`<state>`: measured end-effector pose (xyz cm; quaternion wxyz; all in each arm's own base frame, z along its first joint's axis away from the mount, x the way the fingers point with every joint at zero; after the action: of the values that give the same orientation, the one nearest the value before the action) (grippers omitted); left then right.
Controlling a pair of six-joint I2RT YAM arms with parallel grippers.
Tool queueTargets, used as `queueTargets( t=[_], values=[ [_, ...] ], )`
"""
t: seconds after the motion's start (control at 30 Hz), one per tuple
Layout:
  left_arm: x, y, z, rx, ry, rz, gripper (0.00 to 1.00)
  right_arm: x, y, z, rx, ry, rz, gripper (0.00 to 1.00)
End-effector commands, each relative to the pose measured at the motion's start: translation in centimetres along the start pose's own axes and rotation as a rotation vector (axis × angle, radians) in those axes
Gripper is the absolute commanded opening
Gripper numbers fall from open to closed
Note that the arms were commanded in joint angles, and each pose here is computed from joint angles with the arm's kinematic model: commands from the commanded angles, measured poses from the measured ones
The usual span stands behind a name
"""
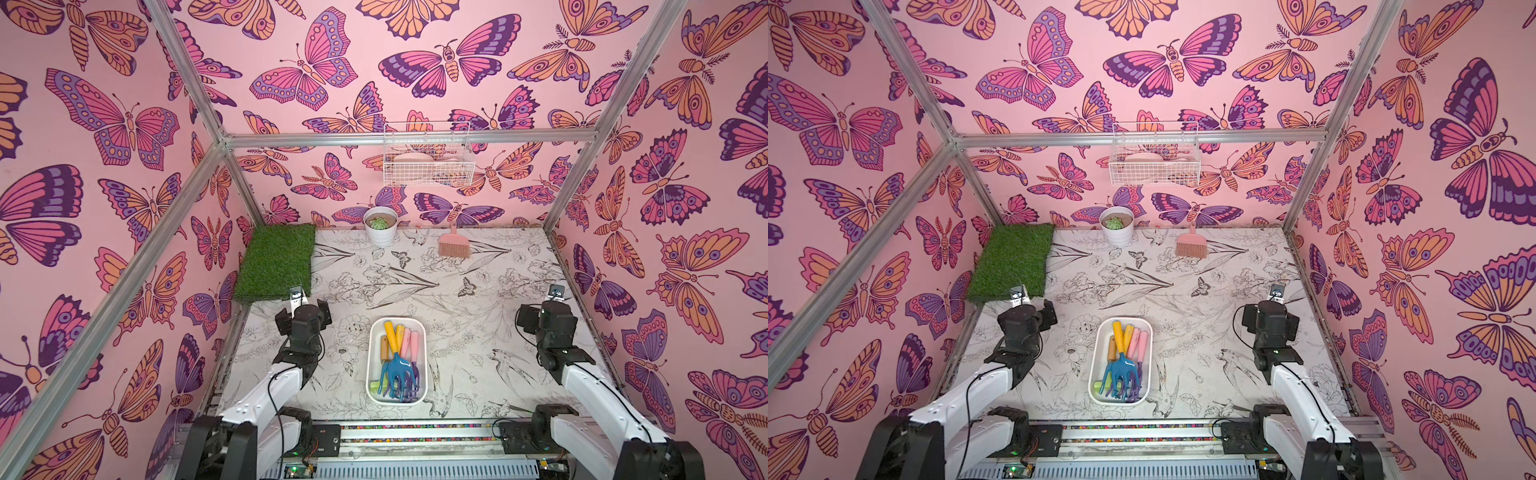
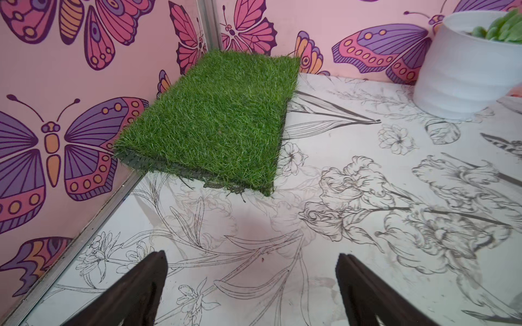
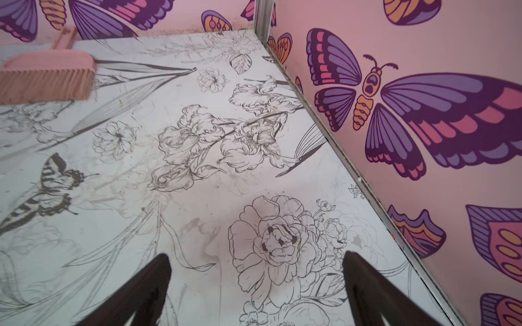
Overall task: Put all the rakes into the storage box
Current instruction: Reset both arms
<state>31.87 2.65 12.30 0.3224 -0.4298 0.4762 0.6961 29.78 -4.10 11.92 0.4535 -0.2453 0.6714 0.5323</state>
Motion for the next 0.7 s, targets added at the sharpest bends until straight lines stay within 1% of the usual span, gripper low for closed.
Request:
queueTargets(
  t=[0.0, 0.07, 0.17, 0.23, 0.33, 0.37, 0.4, 0.43, 0.47, 0.5, 0.53, 0.57, 0.6, 0.63, 0.67],
  values=[
    [-0.8, -1.0, -0.8, 0.046, -0.015, -0.088, 0.99, -2.3, -0.8, 0.3, -0.035, -0.026, -0.114, 0.99],
    [-1.2, -1.7, -1.0, 0.047, -0.023, -0.115, 0.99, -1.7, -1.8, 0.2, -0.032, -0.042, -0.101, 0.98],
    [-1.3, -3.4, -1.5, 0.085, -0.051, -0.130, 1.00, -1.9, -2.7, 1.3, -0.082, -0.039, -0.094, 0.99],
    [-0.3, -4.7, -1.3, 0.102, -0.025, -0.093, 0.99, -2.6, -3.3, 2.2, -0.134, -0.051, -0.142, 0.99],
    [0.9, -5.6, -1.6, 0.114, -0.008, -0.089, 0.99, -3.3, -4.4, 3.9, -0.203, -0.039, -0.141, 0.99],
    [0.8, -5.8, -1.7, 0.120, -0.012, -0.109, 1.00, -3.5, -4.8, 4.4, -0.228, -0.060, -0.148, 0.99],
    [0.8, -5.9, -1.7, 0.123, -0.007, -0.093, 1.00, -3.6, -5.1, 4.9, -0.257, -0.075, -0.158, 0.99],
    [1.4, -5.9, -1.6, 0.126, -0.010, -0.057, 1.00, -3.3, -5.4, 5.6, -0.292, -0.053, -0.159, 0.99],
    [0.2, -6.2, -1.8, 0.135, -0.005, -0.072, 0.99, -2.3, -5.9, 6.1, -0.310, -0.038, -0.134, 0.99],
    [0.2, -6.1, -1.8, 0.142, -0.002, -0.078, 0.99, -1.5, -6.4, 6.4, -0.328, -0.033, -0.137, 0.99],
    [0.2, -6.1, -1.8, 0.141, 0.000, -0.085, 0.99, -1.8, -6.7, 6.7, -0.347, -0.037, -0.177, 0.99],
    [0.1, -6.2, -1.8, 0.139, 0.001, -0.093, 1.00, -1.9, -6.9, 7.0, -0.352, -0.032, -0.158, 0.99],
    [0.1, -6.3, -1.7, 0.133, 0.002, -0.091, 1.00, -1.6, -6.9, 6.8, -0.333, -0.018, -0.100, 0.99],
    [0.1, -6.4, -1.7, 0.128, 0.002, -0.090, 1.00, -1.5, -7.0, 6.8, -0.335, -0.022, -0.109, 0.99],
    [0.1, -6.4, -1.7, 0.128, 0.001, -0.088, 0.99, -1.8, -7.0, 6.8, -0.340, -0.036, -0.152, 0.99]
  ],
)
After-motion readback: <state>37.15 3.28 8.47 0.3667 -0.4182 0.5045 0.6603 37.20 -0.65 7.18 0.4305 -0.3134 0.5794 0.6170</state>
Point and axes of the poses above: each gripper's point midway between its finger pads, its own y axis back along the fingers, its own z axis along the line the jaws close on, x = y × z, the point moved 1 cm from there along y, back along the fingers, and after that the axes turned 7 degrees about -y, right-handed, at the moved point
